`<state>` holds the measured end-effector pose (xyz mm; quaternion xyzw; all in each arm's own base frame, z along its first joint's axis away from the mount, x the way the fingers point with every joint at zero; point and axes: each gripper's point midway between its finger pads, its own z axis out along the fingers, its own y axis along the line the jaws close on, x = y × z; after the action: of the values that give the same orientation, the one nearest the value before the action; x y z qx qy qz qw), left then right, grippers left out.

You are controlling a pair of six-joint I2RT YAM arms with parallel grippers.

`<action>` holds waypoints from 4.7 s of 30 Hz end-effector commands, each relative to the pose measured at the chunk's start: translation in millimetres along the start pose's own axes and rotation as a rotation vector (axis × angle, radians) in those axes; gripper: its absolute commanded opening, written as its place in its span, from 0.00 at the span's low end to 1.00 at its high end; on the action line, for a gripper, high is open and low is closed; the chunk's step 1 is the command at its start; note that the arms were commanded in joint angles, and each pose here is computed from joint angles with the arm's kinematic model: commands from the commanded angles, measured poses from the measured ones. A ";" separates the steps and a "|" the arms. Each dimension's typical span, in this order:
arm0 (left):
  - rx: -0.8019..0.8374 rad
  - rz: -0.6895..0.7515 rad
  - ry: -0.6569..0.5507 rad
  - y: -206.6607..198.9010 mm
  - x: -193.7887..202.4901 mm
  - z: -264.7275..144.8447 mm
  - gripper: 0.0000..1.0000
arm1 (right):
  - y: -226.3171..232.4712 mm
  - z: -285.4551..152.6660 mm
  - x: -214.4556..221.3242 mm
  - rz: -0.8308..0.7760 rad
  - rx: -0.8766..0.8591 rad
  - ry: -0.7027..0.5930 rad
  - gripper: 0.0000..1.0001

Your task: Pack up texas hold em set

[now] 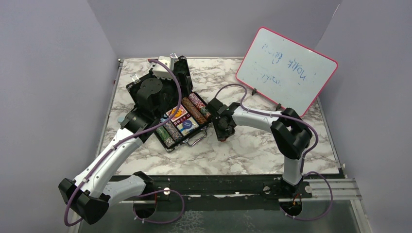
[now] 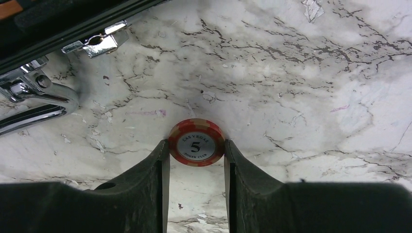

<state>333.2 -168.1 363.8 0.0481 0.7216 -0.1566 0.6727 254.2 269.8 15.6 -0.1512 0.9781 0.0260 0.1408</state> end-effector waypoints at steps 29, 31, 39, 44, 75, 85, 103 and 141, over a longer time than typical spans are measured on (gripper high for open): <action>0.422 -0.432 0.225 -82.7 125.2 4.2 0.80 | 17.8 -208.2 -156.4 0.420 -0.522 -0.575 0.25; 0.439 -0.440 0.222 -86.6 123.1 6.6 0.79 | 21.3 -214.3 -157.8 0.436 -0.561 -0.569 0.25; 0.400 -0.499 0.200 -82.9 122.0 13.2 0.68 | 30.2 -226.0 -158.7 0.485 -0.657 -0.526 0.25; 0.402 -0.555 0.154 -82.1 114.8 12.7 0.62 | 36.5 -226.4 -154.9 0.492 -0.702 -0.490 0.25; 0.458 -0.120 0.271 -72.7 152.0 7.4 0.00 | -21.0 -222.1 -154.6 0.575 -0.652 -0.532 0.73; 0.532 0.150 0.586 -73.0 213.7 35.7 0.00 | -87.8 -165.7 -113.2 0.821 -0.445 -0.480 0.71; 0.551 0.216 0.869 -67.4 278.5 51.9 0.00 | -93.1 -136.1 -107.7 0.808 -0.425 -0.392 0.70; 0.128 0.322 0.311 21.9 47.1 95.7 0.99 | -88.9 -123.9 -94.8 0.741 -0.452 -0.343 0.69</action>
<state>402.5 -228.7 250.6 0.2733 0.8151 -0.1502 0.4882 337.2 200.1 156.4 0.2024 0.8996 0.3025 0.2415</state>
